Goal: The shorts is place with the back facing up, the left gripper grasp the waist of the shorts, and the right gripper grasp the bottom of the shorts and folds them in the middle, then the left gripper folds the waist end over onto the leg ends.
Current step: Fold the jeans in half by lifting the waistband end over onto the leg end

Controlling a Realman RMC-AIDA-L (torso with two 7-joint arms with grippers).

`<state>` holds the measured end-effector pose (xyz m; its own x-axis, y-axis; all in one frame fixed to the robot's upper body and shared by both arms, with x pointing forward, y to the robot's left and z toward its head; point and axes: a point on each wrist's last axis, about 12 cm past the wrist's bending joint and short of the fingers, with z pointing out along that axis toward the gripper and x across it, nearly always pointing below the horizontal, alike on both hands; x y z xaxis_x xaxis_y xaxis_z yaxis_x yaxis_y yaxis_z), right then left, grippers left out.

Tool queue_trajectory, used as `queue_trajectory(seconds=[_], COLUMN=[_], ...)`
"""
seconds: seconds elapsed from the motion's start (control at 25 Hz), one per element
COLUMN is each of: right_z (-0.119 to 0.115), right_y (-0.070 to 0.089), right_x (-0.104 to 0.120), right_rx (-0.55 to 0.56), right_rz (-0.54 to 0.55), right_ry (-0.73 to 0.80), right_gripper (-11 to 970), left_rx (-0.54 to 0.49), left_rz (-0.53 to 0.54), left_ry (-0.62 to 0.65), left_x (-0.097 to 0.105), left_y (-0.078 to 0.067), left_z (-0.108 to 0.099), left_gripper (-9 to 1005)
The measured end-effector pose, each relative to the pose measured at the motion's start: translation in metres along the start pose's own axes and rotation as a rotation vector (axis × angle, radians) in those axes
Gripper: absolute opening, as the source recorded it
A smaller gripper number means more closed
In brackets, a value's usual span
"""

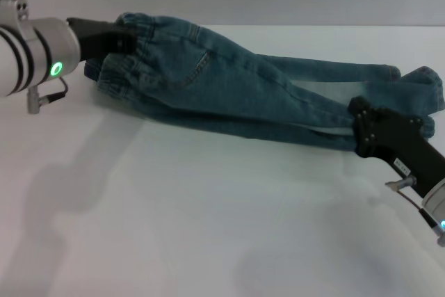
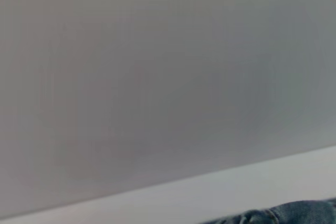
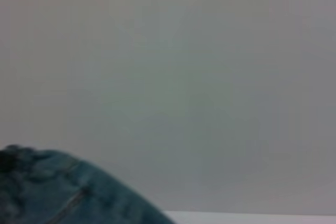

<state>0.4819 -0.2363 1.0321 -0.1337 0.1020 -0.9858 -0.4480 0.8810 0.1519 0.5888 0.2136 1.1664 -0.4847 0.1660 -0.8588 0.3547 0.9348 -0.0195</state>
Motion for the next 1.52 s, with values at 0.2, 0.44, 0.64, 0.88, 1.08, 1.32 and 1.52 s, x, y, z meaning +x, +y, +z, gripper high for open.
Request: queue_trajectory(seconds=[0.2, 0.44, 0.64, 0.88, 1.08, 1.32, 1.52], right_z=[-0.002, -0.006, -0.008, -0.009, -0.008, -0.009, -0.007], right_y=[0.007, 0.012, 0.017, 0.023, 0.025, 0.024, 0.021], right_x=[0.005, 0.013, 0.017, 0.02, 0.021, 0.022, 0.022], right_rx=[-0.025, -0.037, -0.053, -0.076, -0.088, -0.094, -0.102], right_rz=[0.002, 0.021, 0.051, 0.063, 0.079, 0.096, 0.123], right_ry=[0.018, 0.048, 0.064, 0.076, 0.083, 0.092, 0.105], right_gripper=[43, -2, -1, 0, 0, 0, -1], left_rx=[-0.001, 0.003, -0.003, -0.018, -0.029, -0.063, -0.082], left_rz=[-0.012, -0.023, -0.025, -0.032, -0.03, -0.026, -0.031], left_ry=[-0.031, -0.042, -0.032, -0.03, -0.02, -0.05, -0.072], left_x=[-0.007, -0.009, -0.005, -0.001, 0.003, 0.01, 0.011], left_y=[0.001, 0.001, 0.002, 0.006, 0.008, 0.013, 0.018], left_z=[0.011, 0.025, 0.033, 0.042, 0.05, 0.06, 0.062], left_gripper=[62, 67, 71, 76, 80, 84, 88])
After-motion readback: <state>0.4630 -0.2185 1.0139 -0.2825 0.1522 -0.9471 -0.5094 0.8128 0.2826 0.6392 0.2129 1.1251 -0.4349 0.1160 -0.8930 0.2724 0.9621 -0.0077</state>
